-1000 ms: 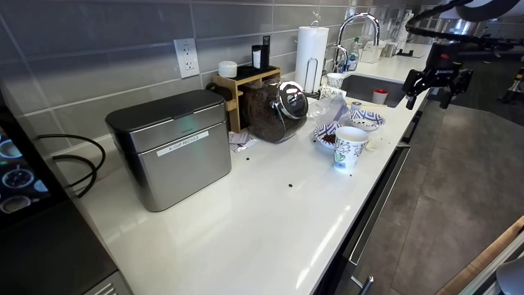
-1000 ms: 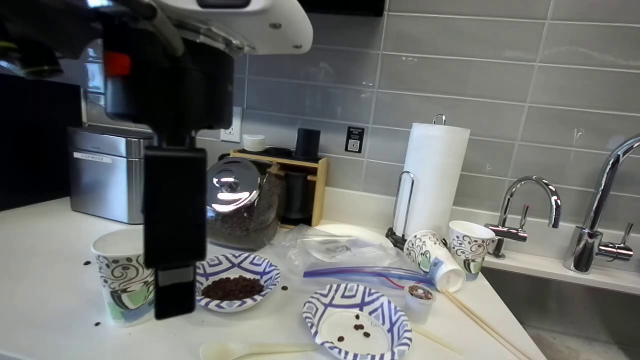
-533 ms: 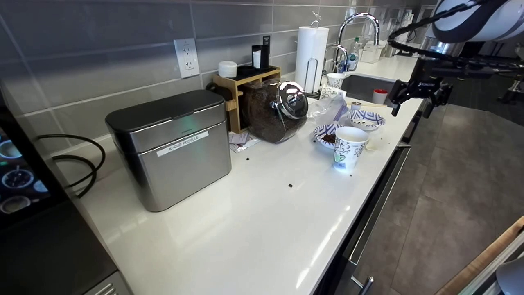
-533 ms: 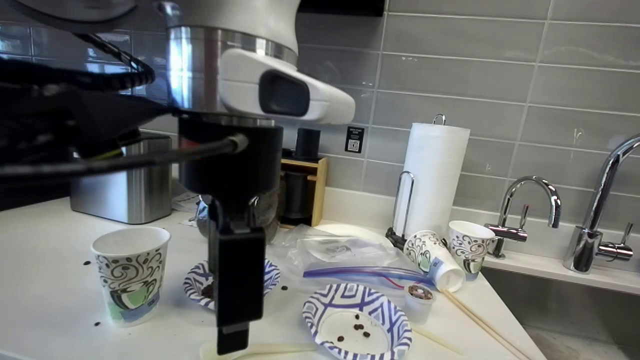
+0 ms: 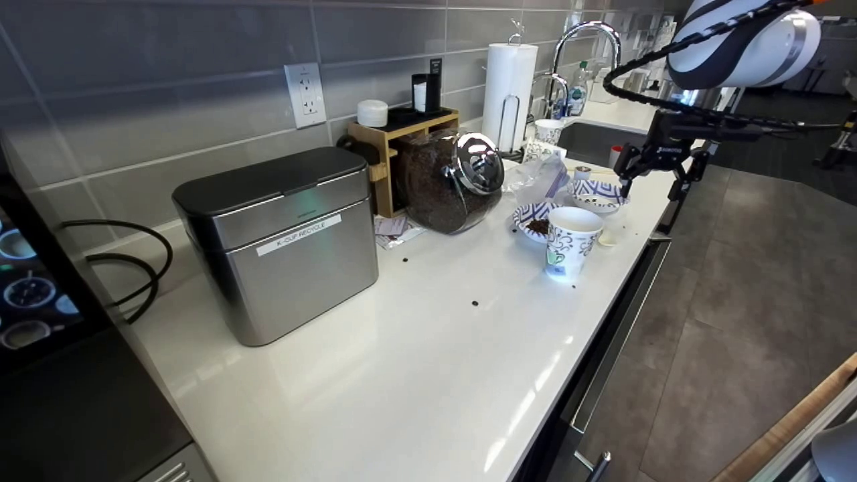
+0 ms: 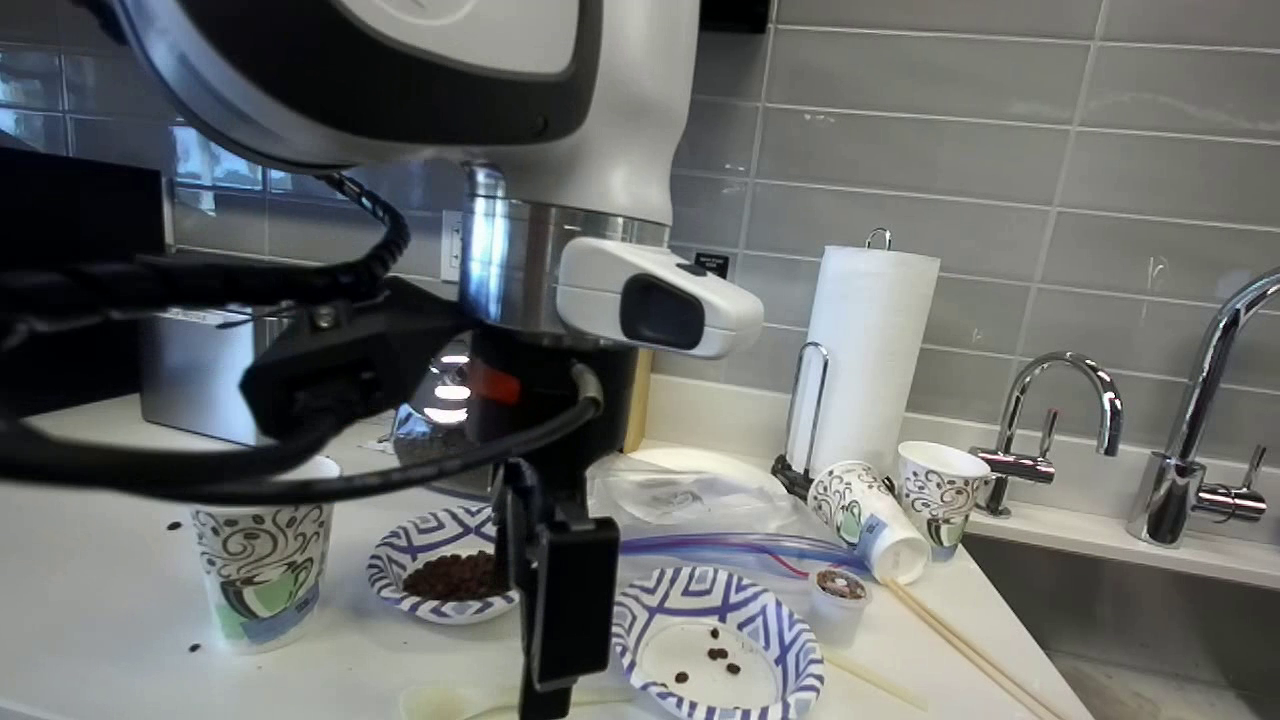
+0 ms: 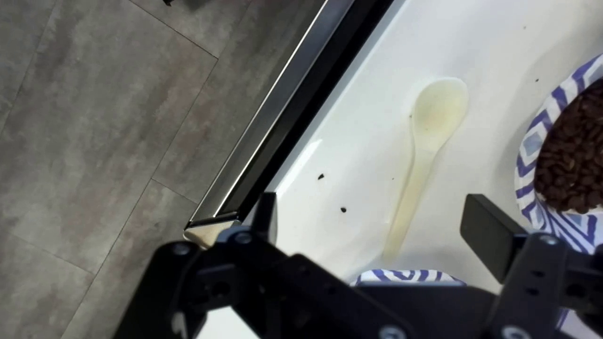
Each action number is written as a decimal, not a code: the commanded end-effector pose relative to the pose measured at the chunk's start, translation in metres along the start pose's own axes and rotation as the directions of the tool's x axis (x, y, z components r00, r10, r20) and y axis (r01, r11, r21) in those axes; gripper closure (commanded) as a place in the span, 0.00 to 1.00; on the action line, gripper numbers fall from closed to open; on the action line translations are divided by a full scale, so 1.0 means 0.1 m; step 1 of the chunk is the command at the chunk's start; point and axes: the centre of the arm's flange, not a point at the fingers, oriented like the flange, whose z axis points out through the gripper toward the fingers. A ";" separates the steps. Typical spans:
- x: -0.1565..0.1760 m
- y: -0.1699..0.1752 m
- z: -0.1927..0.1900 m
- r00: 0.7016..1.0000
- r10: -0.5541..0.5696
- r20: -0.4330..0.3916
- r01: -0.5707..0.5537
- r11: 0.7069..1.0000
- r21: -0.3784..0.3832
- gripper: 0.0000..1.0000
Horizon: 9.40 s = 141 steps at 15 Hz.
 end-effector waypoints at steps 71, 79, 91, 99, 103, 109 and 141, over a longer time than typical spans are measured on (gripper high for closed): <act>0.52 -0.60 0.83 0.995 -0.035 0.090 0.037 0.999 -0.021 1.00; 0.30 -0.53 0.69 0.988 -0.023 0.153 0.032 0.998 -0.059 0.97; 0.01 -0.25 0.06 0.974 0.021 0.225 -0.010 0.999 -0.050 0.97; 0.07 -0.46 -0.40 0.997 0.076 -0.023 -0.074 0.995 0.074 0.97; 0.04 -0.63 -0.43 0.970 0.102 -0.220 -0.065 0.983 0.170 0.97; 0.10 -0.74 -0.43 0.937 0.105 -0.334 -0.030 0.974 0.223 0.87; 0.13 -1.17 0.10 0.847 0.163 -0.505 -0.014 0.958 0.285 0.97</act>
